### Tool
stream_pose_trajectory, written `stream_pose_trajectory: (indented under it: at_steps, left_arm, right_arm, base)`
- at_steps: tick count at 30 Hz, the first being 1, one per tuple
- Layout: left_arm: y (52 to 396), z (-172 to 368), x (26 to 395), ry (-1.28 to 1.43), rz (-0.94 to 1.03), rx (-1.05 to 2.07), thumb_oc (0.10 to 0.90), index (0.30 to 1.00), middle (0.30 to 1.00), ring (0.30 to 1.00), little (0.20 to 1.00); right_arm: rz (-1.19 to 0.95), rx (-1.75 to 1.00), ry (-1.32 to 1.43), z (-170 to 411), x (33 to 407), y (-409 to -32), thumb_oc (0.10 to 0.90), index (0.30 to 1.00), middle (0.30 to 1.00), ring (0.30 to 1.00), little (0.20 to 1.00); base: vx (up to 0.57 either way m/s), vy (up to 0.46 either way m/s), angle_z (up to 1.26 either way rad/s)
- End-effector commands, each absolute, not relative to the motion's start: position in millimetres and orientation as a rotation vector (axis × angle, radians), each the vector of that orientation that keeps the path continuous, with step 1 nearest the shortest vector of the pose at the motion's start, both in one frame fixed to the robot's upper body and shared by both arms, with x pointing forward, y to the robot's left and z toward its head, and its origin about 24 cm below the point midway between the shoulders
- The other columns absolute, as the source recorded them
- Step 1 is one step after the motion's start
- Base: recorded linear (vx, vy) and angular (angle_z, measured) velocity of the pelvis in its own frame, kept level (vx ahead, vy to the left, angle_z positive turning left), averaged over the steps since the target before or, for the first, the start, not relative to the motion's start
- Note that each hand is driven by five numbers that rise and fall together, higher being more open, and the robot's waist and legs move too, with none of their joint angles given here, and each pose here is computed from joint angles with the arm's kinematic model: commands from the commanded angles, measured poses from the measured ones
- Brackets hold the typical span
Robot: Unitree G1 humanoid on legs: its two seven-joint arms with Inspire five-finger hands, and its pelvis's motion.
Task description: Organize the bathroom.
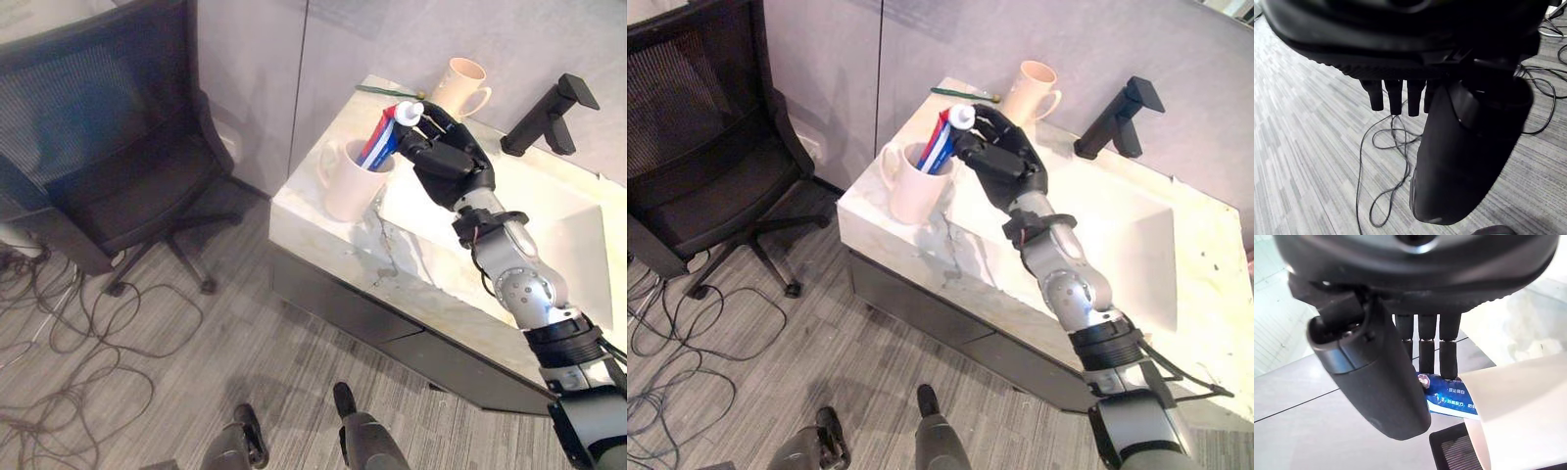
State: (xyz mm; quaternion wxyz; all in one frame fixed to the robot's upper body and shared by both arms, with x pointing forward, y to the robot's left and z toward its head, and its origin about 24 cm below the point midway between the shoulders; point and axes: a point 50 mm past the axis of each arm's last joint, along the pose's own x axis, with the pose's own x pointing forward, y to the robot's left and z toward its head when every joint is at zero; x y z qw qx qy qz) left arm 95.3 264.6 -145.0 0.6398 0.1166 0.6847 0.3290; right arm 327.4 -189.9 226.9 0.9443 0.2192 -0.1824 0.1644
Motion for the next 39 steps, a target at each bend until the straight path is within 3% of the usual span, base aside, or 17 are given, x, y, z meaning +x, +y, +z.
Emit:
stream_pose_trajectory:
  at_steps: [1, 5, 8, 9, 10, 11, 12, 13, 39]
  left_arm:
    - [281.3, -142.2, 63.9, 1.668, 0.823, 0.385, 0.8, 0.9, 0.9, 0.9, 0.9]
    - [281.2, -142.1, 64.6, 1.665, 0.823, 0.392, 0.8, 0.9, 0.9, 0.9, 0.9]
    - [280.6, -142.2, 65.2, 1.662, 0.824, 0.39, 0.8, 0.9, 0.9, 0.9, 0.9]
    - [280.8, -142.1, 65.5, 1.662, 0.824, 0.39, 0.8, 0.9, 0.9, 0.9, 0.9]
    - [280.9, -142.1, 65.5, 1.662, 0.824, 0.39, 0.8, 0.9, 0.9, 0.9, 0.9]
    - [281.0, -142.0, 65.7, 1.662, 0.824, 0.39, 0.8, 0.9, 0.9, 0.9, 0.9]
    - [280.9, -142.0, 65.8, 1.662, 0.824, 0.389, 0.8, 0.9, 0.9, 0.9, 0.9]
    - [281.3, -142.1, 65.1, 1.662, 0.824, 0.388, 0.8, 0.9, 0.9, 0.9, 0.9]
    - [278.3, -143.6, 64.1, 1.657, 0.824, 0.385, 0.8, 0.9, 0.9, 0.9, 0.9]
  right_arm:
    - [0.407, 0.512, -0.768, 292.6, 298.2, -194.6, 0.4, 0.3, 0.3, 0.3, 0.3]
    - [0.407, 0.52, -0.77, 289.1, 298.1, -194.2, 0.442, 0.364, 0.364, 0.364, 0.364]
    - [0.413, 0.515, -0.765, 287.2, 297.2, -194.0, 0.593, 0.589, 0.589, 0.589, 0.589]
    - [0.415, 0.514, -0.765, 286.9, 297.3, -193.7, 0.67, 0.705, 0.705, 0.705, 0.705]
    - [0.415, 0.514, -0.766, 286.8, 297.4, -193.6, 0.693, 0.74, 0.74, 0.74, 0.74]
    - [0.419, 0.512, -0.77, 285.8, 296.8, -193.6, 0.8, 0.9, 0.9, 0.9, 0.9]
    - [0.421, 0.511, -0.771, 285.6, 296.8, -193.5, 0.78, 0.869, 0.869, 0.869, 0.869]
    - [0.424, 0.51, -0.775, 285.8, 295.8, -192.9, 0.8, 0.9, 0.9, 0.9, 0.9]
    - [0.39, 0.52, -0.781, 280.0, 293.0, -196.2, 0.8, 0.9, 0.9, 0.9, 0.9]
  base:
    - [0.0, 0.0, 0.0]
    - [0.0, 0.0, 0.0]
    - [0.0, 0.0, 0.0]
    - [0.0, 0.0, 0.0]
    - [0.0, 0.0, 0.0]
    - [0.0, 0.0, 0.0]
    - [0.0, 0.0, 0.0]
    - [0.0, 0.0, 0.0]
    - [0.0, 0.0, -0.01]
